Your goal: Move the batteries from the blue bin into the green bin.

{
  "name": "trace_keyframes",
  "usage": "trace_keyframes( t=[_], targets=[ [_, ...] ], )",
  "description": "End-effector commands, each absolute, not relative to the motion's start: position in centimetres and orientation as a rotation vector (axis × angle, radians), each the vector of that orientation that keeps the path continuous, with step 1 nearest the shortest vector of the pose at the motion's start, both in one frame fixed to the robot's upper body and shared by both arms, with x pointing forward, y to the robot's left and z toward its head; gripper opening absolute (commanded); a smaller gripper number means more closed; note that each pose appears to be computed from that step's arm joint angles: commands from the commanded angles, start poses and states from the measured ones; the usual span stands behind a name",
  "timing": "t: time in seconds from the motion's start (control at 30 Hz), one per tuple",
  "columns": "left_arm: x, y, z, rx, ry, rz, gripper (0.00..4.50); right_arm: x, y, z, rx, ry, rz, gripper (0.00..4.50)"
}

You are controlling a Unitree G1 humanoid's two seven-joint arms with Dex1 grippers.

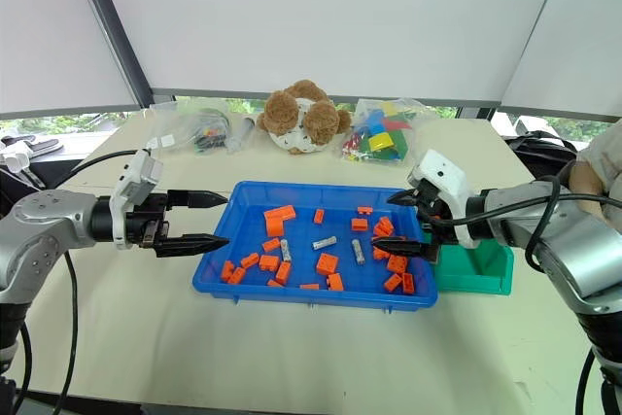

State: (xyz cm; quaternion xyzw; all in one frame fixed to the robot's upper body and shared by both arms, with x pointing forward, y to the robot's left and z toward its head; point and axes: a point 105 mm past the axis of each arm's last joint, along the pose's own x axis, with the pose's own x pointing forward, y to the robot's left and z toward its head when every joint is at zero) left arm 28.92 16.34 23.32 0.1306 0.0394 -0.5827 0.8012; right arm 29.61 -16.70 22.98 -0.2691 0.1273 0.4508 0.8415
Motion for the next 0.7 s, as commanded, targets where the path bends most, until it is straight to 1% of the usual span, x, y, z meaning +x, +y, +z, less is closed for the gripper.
trace_keyframes(
  t=[0.03, 0.13, 0.23, 0.4, 0.53, 0.7],
  targets=[
    [28.6, 16.5, 24.8, 0.32, 0.03, -1.238, 4.5, 29.8, -16.3, 23.8, -0.579, 0.238, 0.956, 4.45],
    [28.7, 16.5, 24.9, 0.321, 0.026, -1.235, 4.5, 30.1, -15.7, 23.6, -0.566, 0.239, 0.966, 4.45],
    [28.9, 16.6, 25.0, 0.321, 0.022, -1.233, 4.5, 31.1, -13.8, 23.1, -0.549, 0.235, 0.994, 4.45],
    [29.3, 16.5, 25.1, 0.321, 0.013, -1.234, 4.5, 34.5, -10.3, 21.3, -0.5, 0.283, 0.938, 4.45],
    [29.3, 16.4, 25.2, 0.324, 0.006, -1.233, 4.5, 36.5, -6.7, 20.0, -0.455, 0.311, 0.929, 4.45],
    [29.1, 16.5, 25.3, 0.331, 0.002, -1.22, 4.5, 37.8, -3.9, 18.3, -0.457, 0.353, 0.921, 4.45]
  ],
)
